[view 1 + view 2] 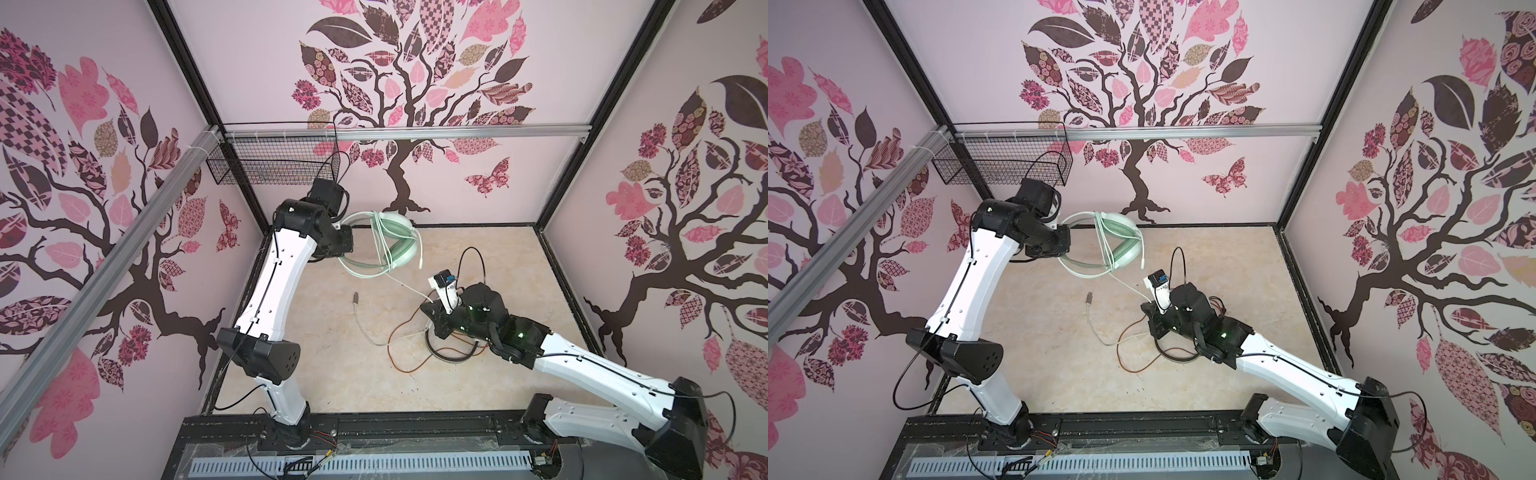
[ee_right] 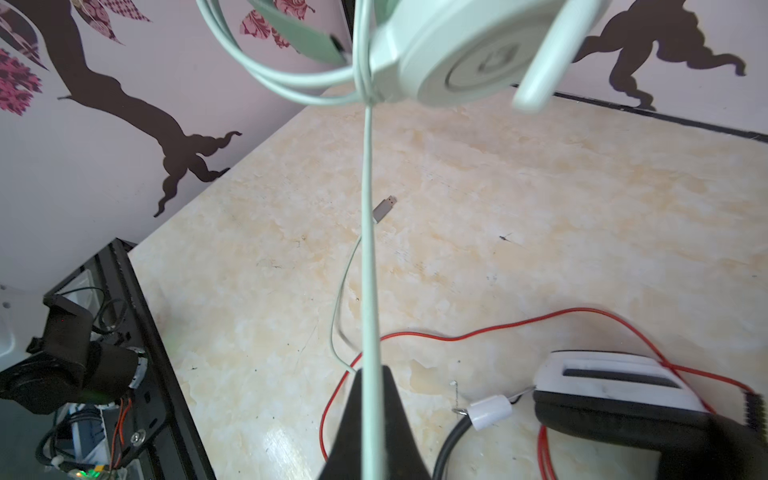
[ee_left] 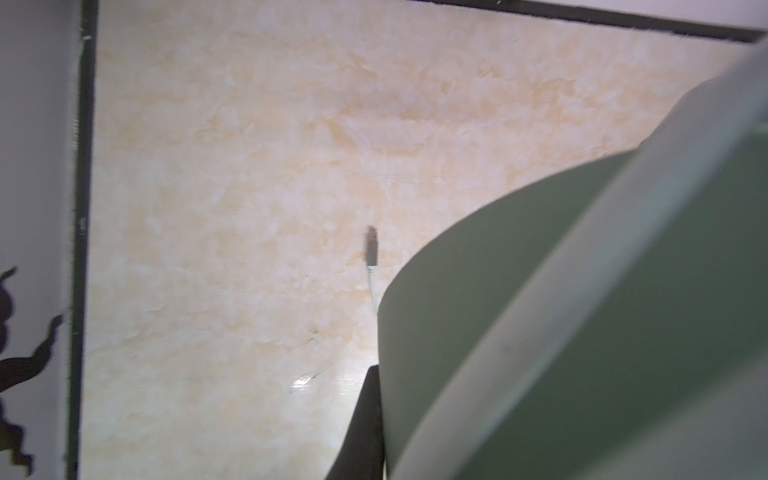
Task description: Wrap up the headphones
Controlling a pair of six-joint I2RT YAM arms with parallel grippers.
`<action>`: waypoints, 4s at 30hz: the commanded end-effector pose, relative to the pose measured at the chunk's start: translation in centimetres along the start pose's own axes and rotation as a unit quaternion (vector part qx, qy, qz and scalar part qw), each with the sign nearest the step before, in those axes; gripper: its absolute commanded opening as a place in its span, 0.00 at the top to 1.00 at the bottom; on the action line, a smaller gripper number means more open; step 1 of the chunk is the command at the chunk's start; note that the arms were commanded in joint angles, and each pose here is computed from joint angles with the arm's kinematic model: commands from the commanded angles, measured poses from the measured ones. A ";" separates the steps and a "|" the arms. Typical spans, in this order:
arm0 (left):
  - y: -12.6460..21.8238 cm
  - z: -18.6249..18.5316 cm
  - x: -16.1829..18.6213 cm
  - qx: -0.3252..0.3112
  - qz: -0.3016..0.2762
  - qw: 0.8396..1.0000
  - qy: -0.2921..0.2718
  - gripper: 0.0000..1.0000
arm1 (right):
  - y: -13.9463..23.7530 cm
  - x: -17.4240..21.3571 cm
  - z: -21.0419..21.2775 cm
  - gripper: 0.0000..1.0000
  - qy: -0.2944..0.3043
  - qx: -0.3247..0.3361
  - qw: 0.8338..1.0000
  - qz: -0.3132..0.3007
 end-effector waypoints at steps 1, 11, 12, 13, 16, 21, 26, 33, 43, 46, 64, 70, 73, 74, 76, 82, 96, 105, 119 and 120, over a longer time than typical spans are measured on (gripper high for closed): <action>0.3 1.3 -1.0 -0.098 -0.077 0.992 0.004 1.00 | 0.4 0.5 0.0 1.00 0.044 0.040 0.996 0.067; 1.0 0.9 -0.2 -0.102 -0.093 0.990 0.014 1.00 | -0.3 -1.2 0.0 1.00 0.078 0.140 0.987 0.000; 1.4 0.9 -0.3 -0.098 -0.102 0.990 0.021 1.00 | -0.5 -1.4 0.3 1.00 0.087 0.162 0.983 -0.014; 1.9 0.9 -0.4 -0.097 -0.112 0.989 0.028 1.00 | -0.6 -1.5 0.6 1.00 0.098 0.184 0.978 -0.027; 3.7 1.0 -1.3 -0.083 -0.160 0.982 0.058 1.00 | -0.1 -2.7 1.9 1.00 0.134 0.266 0.950 -0.094; 8.2 1.3 -3.2 -0.055 -0.273 0.955 0.102 1.00 | 0.9 -5.0 1.8 1.00 0.135 0.337 0.911 -0.195; 12.8 2.2 -4.0 -0.059 -0.337 0.933 0.114 1.00 | 0.2 -5.8 1.7 0.94 0.134 0.370 0.887 -0.242; 15.7 3.1 -3.1 -0.054 -0.355 0.927 0.109 1.00 | -2.0 -5.6 -2.4 0.72 0.066 0.355 0.896 -0.257; 17.7 3.8 -2.2 -0.058 -0.368 0.923 0.101 1.00 | -6.1 -2.4 -8.8 0.53 0.053 0.288 0.931 -0.219; 18.0 3.9 -2.0 -0.057 -0.370 0.922 0.102 1.00 | -8.6 -0.7 -7.1 0.44 0.051 0.122 0.975 -0.179; 17.4 3.7 -2.2 -0.057 -0.363 0.925 0.097 1.00 | -28.4 2.4 -9.3 0.27 -0.125 0.073 0.987 0.077; 17.4 3.6 -2.2 -0.055 -0.362 0.925 0.096 1.00 | -32.0 1.5 -11.4 0.29 -0.084 0.142 0.983 0.084; 17.4 3.5 -2.3 -0.053 -0.362 0.926 0.095 1.00 | -34.1 2.1 -12.3 0.29 -0.069 0.153 0.980 0.104; 17.3 3.5 -2.3 -0.053 -0.361 0.926 0.095 1.00 | -34.8 2.3 -12.6 0.29 -0.069 0.155 0.979 0.112; 17.3 3.5 -2.4 -0.052 -0.361 0.926 0.094 1.00 | -35.8 2.4 -13.0 0.30 -0.068 0.165 0.976 0.125; 17.1 3.4 -2.5 -0.052 -0.359 0.927 0.093 1.00 | -36.7 2.2 -13.9 0.37 -0.071 0.207 0.966 0.136; 17.6 3.7 -2.5 -0.062 -0.367 0.923 0.097 1.00 | -28.3 2.2 -13.9 1.00 -0.027 0.268 0.958 0.098; 17.1 3.4 -5.2 -0.060 -0.381 0.915 0.116 1.00 | -14.9 5.4 -9.1 1.00 0.006 0.292 0.953 0.080; 16.3 4.8 -6.7 -0.109 -0.390 0.905 0.130 1.00 | -4.1 5.7 -1.6 1.00 0.036 0.286 0.955 0.065; 16.3 5.1 -6.8 -0.119 -0.392 0.903 0.132 1.00 | -3.2 5.4 -1.4 1.00 0.034 0.285 0.956 0.058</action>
Point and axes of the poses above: each gripper's point midway between its finger pads, its own y axis back along the fingers, its own z axis along the line the jaws close on, x = y × z, the point moved 8 cm from there along y, back along the fingers, and after that the axes turned 1 degree about -y, right-handed, at the moved point
